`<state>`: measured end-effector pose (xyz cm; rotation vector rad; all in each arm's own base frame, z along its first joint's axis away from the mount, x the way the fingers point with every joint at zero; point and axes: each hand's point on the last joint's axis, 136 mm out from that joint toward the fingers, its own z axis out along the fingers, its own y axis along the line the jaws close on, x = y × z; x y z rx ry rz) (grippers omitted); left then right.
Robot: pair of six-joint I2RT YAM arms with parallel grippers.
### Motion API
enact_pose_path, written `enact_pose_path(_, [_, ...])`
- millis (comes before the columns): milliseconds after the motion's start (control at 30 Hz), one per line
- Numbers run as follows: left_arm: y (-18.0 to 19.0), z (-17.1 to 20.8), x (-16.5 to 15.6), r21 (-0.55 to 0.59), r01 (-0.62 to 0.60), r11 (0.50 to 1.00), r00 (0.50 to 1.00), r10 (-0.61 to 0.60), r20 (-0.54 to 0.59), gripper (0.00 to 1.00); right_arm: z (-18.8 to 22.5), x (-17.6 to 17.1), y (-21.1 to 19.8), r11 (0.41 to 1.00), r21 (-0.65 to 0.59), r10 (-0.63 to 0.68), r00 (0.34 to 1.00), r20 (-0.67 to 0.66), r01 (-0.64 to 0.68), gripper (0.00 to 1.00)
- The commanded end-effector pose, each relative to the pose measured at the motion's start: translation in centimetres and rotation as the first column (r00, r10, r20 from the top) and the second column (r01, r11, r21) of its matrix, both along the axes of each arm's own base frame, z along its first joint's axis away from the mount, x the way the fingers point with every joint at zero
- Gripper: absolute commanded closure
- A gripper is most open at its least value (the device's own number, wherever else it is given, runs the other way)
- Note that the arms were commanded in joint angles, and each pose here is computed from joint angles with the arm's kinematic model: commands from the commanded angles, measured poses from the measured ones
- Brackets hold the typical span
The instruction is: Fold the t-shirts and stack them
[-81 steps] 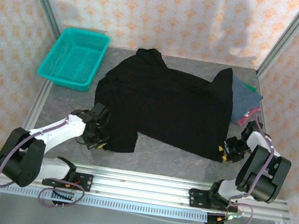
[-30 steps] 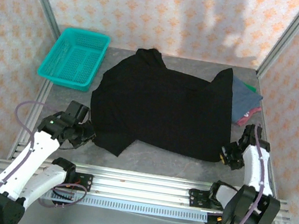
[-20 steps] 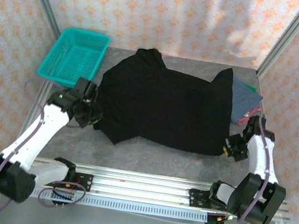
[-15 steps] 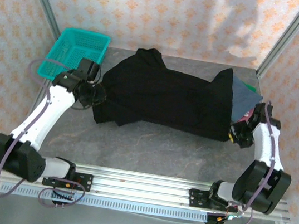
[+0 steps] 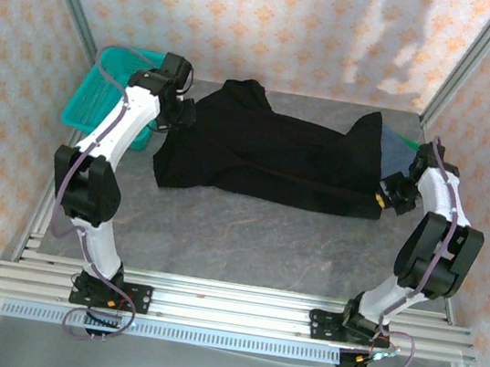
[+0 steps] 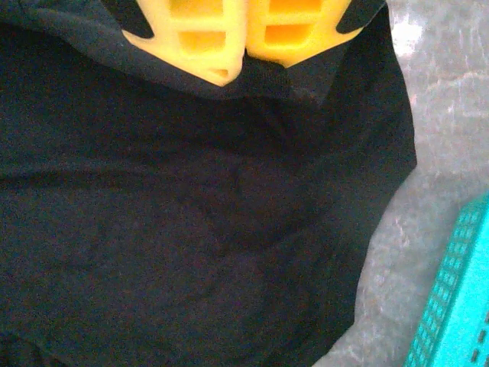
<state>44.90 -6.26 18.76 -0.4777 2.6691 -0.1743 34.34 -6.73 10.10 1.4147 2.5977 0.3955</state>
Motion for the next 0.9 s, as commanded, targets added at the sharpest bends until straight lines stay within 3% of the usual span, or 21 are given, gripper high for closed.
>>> enact_pose_path(0, [2.1, -0.9, 0.7, 0.086, 0.01, 0.996, 0.999, -0.006, -0.04, 1.0, 0.1, 1.6, -0.5, 0.999, -0.021, 0.028, 1.0, 0.011, -0.028, 1.0])
enact_pose_path(433, [4.1, -3.5, 1.8, 0.094, -0.04, 0.995, 0.996, 0.047, -0.071, 1.0, -0.1, 4.8, -0.3, 0.998, -0.01, 0.069, 0.998, 0.004, -0.069, 1.0])
enact_pose_path(767, [6.0, -2.3, -3.1, 0.074, -0.113, 0.991, 0.992, 0.116, -0.049, 1.0, 0.1, 4.4, 0.3, 0.997, 0.006, 0.073, 0.997, 0.005, -0.073, 1.0])
enact_pose_path(867, [5.1, -1.9, -4.2, 0.013, -0.101, 0.995, 0.994, 0.101, -0.029, 1.0, 0.3, 3.5, 0.7, 0.997, 0.013, 0.073, 0.997, 0.005, -0.073, 1.0])
